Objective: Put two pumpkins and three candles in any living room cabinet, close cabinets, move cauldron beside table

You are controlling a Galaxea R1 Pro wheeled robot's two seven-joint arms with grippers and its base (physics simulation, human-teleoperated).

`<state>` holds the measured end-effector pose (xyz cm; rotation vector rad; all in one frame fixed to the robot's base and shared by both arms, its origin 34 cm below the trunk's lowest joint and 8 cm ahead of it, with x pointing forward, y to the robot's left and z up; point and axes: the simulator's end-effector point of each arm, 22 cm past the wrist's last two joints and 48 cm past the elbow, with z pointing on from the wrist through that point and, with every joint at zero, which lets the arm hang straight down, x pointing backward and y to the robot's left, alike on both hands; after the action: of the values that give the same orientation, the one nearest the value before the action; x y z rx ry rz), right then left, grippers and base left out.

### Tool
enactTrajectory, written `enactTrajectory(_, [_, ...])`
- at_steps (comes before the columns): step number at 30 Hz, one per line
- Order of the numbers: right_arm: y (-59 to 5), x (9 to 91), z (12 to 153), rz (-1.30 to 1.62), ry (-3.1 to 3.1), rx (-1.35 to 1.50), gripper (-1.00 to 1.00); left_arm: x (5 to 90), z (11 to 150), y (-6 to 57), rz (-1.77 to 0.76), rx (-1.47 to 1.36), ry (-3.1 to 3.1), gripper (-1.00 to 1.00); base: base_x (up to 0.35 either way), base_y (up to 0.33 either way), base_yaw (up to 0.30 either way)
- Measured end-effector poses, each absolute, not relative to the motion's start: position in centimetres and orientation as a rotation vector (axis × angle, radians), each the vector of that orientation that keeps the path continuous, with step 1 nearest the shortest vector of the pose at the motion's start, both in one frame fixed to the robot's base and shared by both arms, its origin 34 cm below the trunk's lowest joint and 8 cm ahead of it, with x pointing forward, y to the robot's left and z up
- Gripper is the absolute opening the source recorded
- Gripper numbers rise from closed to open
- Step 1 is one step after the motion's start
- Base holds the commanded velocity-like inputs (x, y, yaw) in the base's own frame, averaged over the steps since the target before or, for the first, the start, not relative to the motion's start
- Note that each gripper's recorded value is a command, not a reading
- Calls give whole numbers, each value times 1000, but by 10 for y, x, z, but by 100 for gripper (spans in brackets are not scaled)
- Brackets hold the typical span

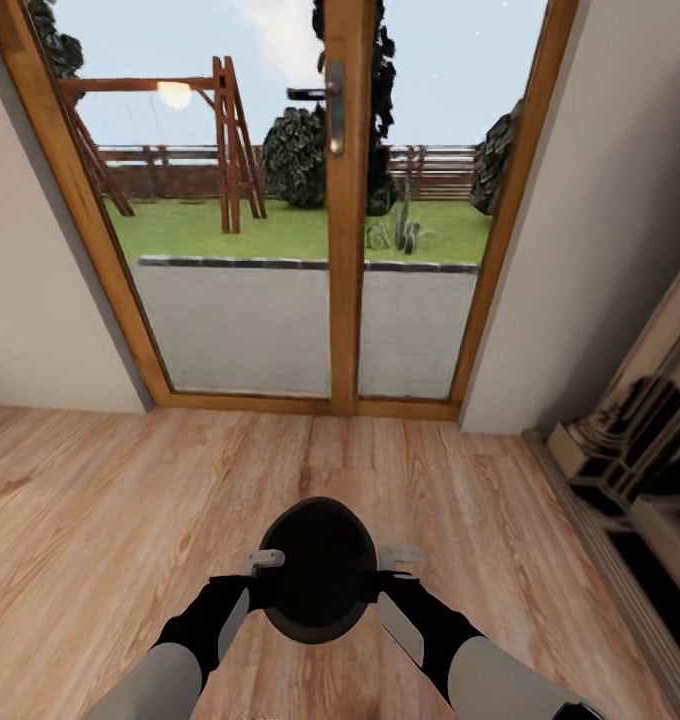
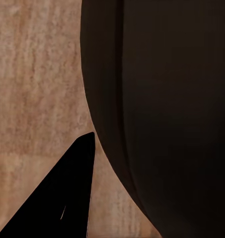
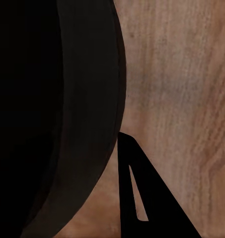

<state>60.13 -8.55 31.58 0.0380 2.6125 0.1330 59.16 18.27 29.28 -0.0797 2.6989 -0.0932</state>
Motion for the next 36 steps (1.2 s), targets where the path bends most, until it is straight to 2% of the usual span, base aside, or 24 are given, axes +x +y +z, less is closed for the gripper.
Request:
enactTrajectory(10, [-85,602,318,133,2607,37,-100,593,295,183,-93,-79,2694,-100,0,0,212])
enactTrajectory(36, [-85,603,319,132,2607,35,-100,593,296,183,-94,-79,2693,-100,0,0,16])
